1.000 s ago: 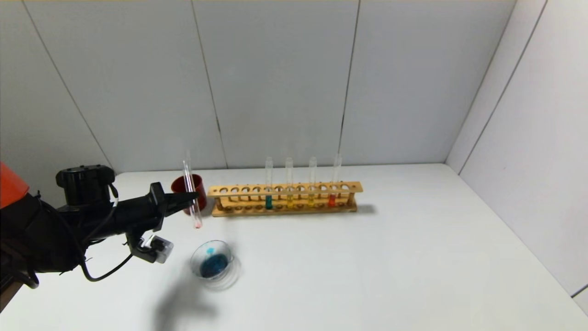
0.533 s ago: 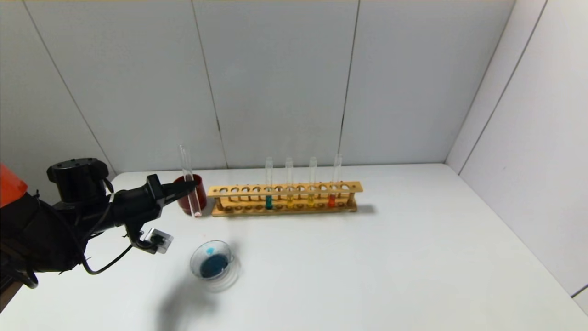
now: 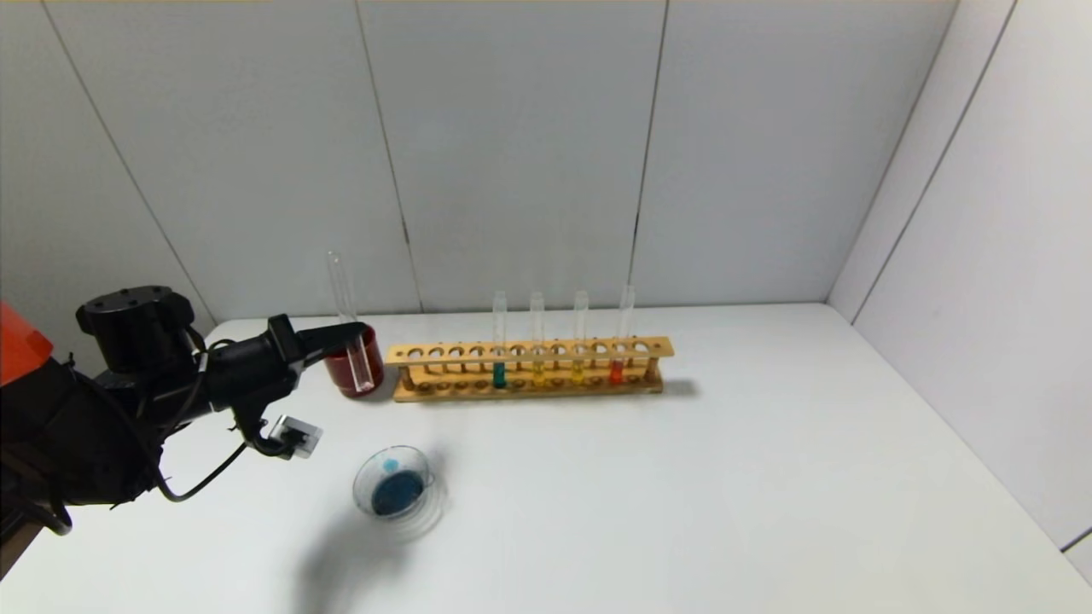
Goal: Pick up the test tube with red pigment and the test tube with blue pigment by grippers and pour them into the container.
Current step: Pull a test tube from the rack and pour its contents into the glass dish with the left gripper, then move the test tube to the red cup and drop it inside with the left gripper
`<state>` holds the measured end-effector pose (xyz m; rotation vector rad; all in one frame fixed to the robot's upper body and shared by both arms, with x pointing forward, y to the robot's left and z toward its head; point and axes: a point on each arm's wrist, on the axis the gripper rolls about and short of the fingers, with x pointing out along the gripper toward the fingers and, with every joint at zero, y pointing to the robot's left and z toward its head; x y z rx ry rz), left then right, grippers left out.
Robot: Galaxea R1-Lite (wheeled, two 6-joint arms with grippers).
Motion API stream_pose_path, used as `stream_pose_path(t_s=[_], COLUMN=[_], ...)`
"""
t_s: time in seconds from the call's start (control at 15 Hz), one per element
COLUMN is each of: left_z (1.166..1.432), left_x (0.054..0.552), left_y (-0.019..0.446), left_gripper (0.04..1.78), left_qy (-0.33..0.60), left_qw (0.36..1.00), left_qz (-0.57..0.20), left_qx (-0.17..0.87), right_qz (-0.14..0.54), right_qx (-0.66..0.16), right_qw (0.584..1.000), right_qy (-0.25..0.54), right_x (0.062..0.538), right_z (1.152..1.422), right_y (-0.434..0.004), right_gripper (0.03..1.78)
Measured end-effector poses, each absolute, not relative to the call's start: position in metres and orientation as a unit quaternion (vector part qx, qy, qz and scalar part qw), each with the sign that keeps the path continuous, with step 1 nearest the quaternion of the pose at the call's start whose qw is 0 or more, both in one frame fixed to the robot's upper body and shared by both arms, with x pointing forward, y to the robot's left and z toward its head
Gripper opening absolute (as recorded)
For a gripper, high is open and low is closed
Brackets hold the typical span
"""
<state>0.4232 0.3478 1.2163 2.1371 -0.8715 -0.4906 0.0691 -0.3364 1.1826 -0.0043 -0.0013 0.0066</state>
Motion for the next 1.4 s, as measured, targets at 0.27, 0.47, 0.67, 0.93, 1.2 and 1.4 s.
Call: stream_pose_path(t_s=[0.27, 0.47, 0.67, 0.93, 1.2, 1.4], left_z=[1.22, 1.218, 1.212, 1.208, 1.219, 1.238], left_x=[0.424, 0.422, 0.417, 0.411, 0.405, 0.397], left_y=[0.348, 0.348, 0.349, 0.338, 0.286, 0.255], left_gripper=[0.3, 0.3, 0.3, 0.3, 0.3, 0.3], left_qy=[-0.348, -0.341, -0.298, -0.207, -0.146, -0.091], left_qw=[0.374, 0.379, 0.411, 0.536, 0.724, 0.856], left_qz=[-0.178, -0.178, -0.186, -0.183, -0.141, -0.042], left_qx=[0.841, 0.842, 0.841, 0.798, 0.66, 0.507], right_qz=[0.003, 0.004, 0.003, 0.003, 0.003, 0.003], right_qx=[-0.002, -0.002, -0.002, -0.002, -0.002, -0.002], right_qw=[1.0, 1.0, 1.0, 1.0, 1.0, 1.0], right_qy=[-0.001, -0.001, -0.001, -0.001, -0.001, -0.001], right_x=[0.069, 0.069, 0.069, 0.069, 0.069, 0.069], right_z=[1.183, 1.183, 1.183, 1.183, 1.183, 1.183], right_y=[-0.336, -0.336, -0.336, -0.336, -0.336, -0.336], right_gripper=[1.75, 1.75, 1.75, 1.75, 1.75, 1.75])
